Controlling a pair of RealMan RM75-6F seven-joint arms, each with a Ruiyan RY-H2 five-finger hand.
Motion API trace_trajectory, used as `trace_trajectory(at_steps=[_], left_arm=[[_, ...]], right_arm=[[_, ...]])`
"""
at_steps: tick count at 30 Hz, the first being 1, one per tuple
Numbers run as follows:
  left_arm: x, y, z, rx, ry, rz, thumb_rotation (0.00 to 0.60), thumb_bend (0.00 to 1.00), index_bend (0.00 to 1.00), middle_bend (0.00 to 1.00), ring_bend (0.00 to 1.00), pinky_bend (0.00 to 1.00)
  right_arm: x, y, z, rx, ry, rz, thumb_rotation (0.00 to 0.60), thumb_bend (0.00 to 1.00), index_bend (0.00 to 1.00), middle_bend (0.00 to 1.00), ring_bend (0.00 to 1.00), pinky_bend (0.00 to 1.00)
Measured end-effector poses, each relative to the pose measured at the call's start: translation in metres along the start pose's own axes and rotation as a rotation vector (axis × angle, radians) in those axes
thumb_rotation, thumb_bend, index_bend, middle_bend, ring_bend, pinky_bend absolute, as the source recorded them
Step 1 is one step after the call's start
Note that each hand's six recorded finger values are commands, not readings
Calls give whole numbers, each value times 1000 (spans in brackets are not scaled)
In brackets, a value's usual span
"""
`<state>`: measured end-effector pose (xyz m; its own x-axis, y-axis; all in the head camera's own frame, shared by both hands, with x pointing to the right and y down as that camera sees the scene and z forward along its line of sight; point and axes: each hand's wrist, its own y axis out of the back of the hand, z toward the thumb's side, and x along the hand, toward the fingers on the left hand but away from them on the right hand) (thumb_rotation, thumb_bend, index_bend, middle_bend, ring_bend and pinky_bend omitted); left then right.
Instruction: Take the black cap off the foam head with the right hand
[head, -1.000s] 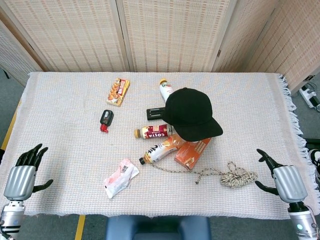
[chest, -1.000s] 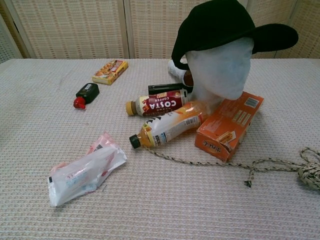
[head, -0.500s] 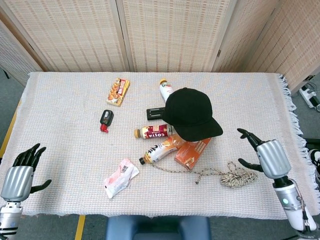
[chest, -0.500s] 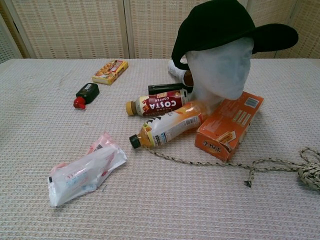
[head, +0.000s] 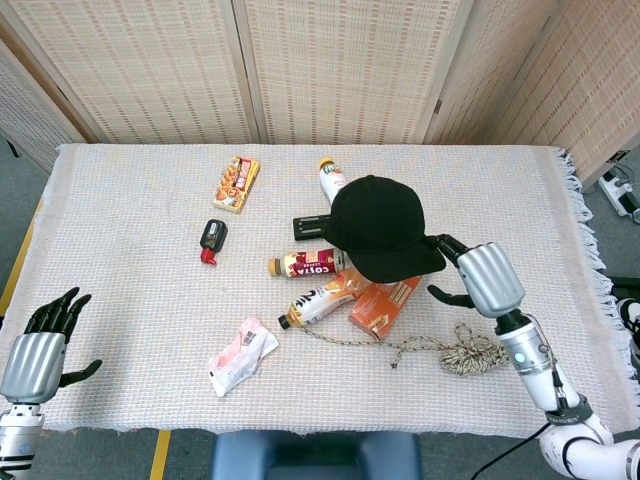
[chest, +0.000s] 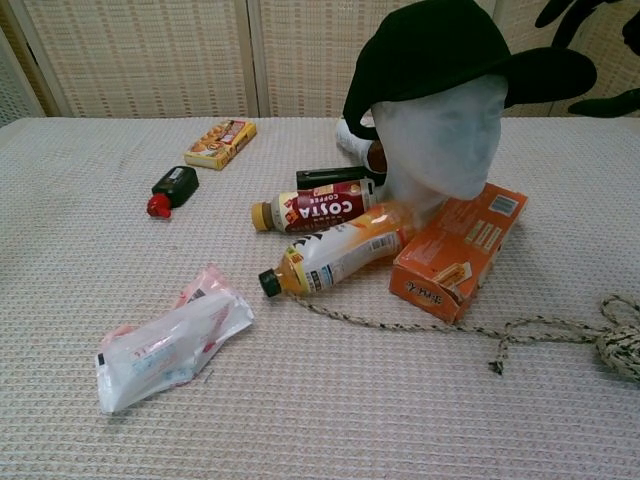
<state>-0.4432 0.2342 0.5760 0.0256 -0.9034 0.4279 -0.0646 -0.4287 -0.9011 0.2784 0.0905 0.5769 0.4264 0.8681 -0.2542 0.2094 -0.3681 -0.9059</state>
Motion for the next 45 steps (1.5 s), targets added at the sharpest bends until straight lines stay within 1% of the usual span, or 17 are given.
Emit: trace_trajectory(at_steps=[4, 6, 9, 12, 18, 23, 27, 33, 37, 45], left_arm=[[0, -1, -2, -2, 5, -2, 600, 60, 152, 96, 142, 177], [0, -2, -3, -2, 6, -4, 600, 60, 152, 96, 142, 177], [0, -2, -3, -3, 6, -5, 600, 60, 152, 96, 141, 177], [0, -3, -3, -4, 4, -4, 600, 61, 152, 96, 142, 177], [0, -3, -3, -5, 2, -6, 600, 60, 152, 95, 141, 177], [1, -3, -2, -5, -1, -4, 600, 60, 152, 96, 141, 177], [2, -3, -1, -7, -5, -6, 600, 61, 152, 96, 141, 177], [3, -4, 0, -10, -9, -8, 600, 61, 150, 96, 140, 177], [4, -4, 1, -11, -13, -10, 600, 61, 149, 96, 139, 177], [7, -7, 4, -11, -24, -17, 600, 61, 143, 96, 138, 177]], right_arm=[[-9, -6, 6, 2, 10, 3, 600, 291, 390, 413, 871, 1000], [-12, -9, 7, 4, 11, 5, 600, 366, 453, 445, 880, 1000], [-14, -11, 7, 3, 8, 3, 600, 450, 537, 496, 895, 1000], [-17, -12, 6, -1, 3, -3, 600, 507, 614, 554, 912, 1000], [-23, -13, 2, -22, -17, -36, 600, 557, 740, 649, 933, 1000], [-30, -8, -1, -41, -36, -88, 600, 602, 787, 680, 942, 1000], [-37, 1, -2, -51, -45, -137, 600, 626, 813, 695, 949, 1000], [-49, 15, -4, -29, -65, -196, 600, 640, 837, 715, 958, 1000], [-60, 22, -9, -10, -86, -224, 600, 646, 846, 718, 958, 1000], [-84, 31, -22, 53, -118, -249, 600, 660, 855, 723, 959, 1000]])
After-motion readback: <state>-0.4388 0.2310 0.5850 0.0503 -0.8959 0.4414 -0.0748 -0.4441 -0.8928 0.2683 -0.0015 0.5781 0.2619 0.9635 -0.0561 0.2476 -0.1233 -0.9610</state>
